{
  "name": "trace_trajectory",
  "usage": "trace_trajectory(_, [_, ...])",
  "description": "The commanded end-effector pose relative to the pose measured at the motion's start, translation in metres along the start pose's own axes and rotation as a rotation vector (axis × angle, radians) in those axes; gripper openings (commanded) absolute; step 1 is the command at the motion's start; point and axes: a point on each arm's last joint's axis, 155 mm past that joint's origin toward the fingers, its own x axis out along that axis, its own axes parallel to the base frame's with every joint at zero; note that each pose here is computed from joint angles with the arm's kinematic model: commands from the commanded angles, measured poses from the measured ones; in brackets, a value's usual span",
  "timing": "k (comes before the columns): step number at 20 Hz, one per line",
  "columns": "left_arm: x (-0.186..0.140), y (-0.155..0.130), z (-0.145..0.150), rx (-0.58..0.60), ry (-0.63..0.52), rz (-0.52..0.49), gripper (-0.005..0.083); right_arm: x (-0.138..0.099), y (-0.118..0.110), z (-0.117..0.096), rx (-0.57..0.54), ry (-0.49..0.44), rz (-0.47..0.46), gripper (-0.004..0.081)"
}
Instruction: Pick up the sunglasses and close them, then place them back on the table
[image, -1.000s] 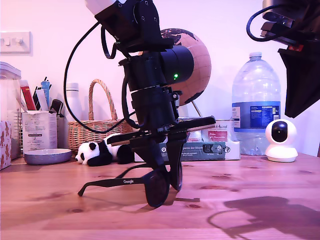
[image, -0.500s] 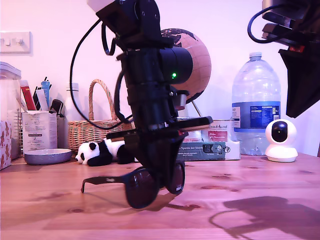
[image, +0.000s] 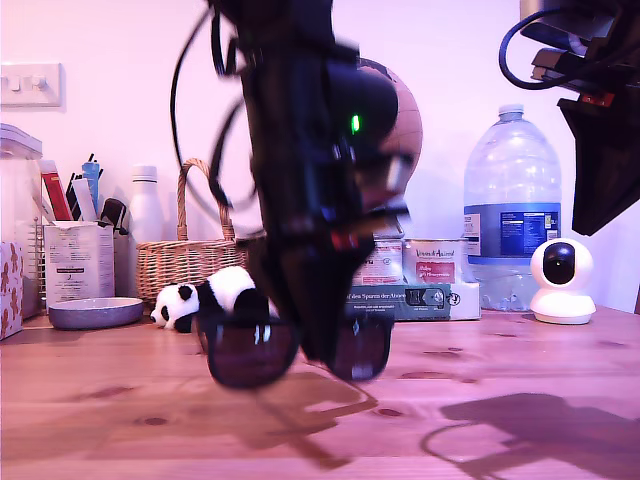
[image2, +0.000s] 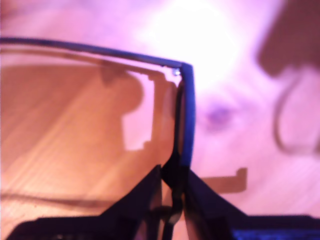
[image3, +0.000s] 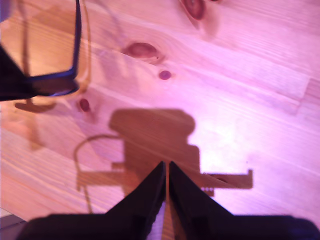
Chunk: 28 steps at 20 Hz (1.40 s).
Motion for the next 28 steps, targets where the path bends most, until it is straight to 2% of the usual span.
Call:
trace_trajectory(1, [-0.018,-0.004,0.0,0.044,-0.027,0.0,0.0019,-0.003,0.001,0.007,-0.012,-0.025,0.0,0.0])
trace_trajectory(4, [-0.029,-0.01,-0.011,0.082,-0.003,-0.005,0.0019,-0.003,0.004,0.012,-0.013,-0.044,0.017,-0.0002])
trace_trajectory(7, [-0.039,-0.018,-0.019,0.142,0.012,-0.01,0.0016,-0.002,0.022,0.015,-0.016,-0.053,0.12,-0.0012])
trace_trajectory(10, [-0.056,-0.03,-0.013,0.209,-0.052,-0.01,-0.0019,-0.006,0.035,0.028,-0.011,-0.103,0.214,-0.0012])
trace_trajectory(14, [-0.078,-0.038,-0.01,0.239,-0.118,-0.015,-0.0019,-0.006,0.032,0.028,0.017,-0.101,0.269,-0.0012])
trace_trajectory(17, [-0.088,-0.042,-0.008,0.244,-0.15,-0.029,-0.0019,-0.009,0.039,0.031,0.051,-0.108,0.373,-0.0012])
trace_trajectory(19, [-0.094,-0.046,-0.005,0.261,-0.18,-0.042,-0.0019,-0.017,0.051,0.036,0.069,-0.127,0.491,-0.0012])
trace_trajectory(22, [-0.108,-0.054,0.001,0.28,-0.243,-0.072,-0.0019,-0.032,0.057,0.044,0.1,-0.168,0.617,-0.0012])
trace_trajectory(28, [-0.109,-0.063,-0.006,0.305,-0.304,-0.109,-0.0019,-0.053,0.064,0.053,0.109,-0.227,0.777,-0.0012])
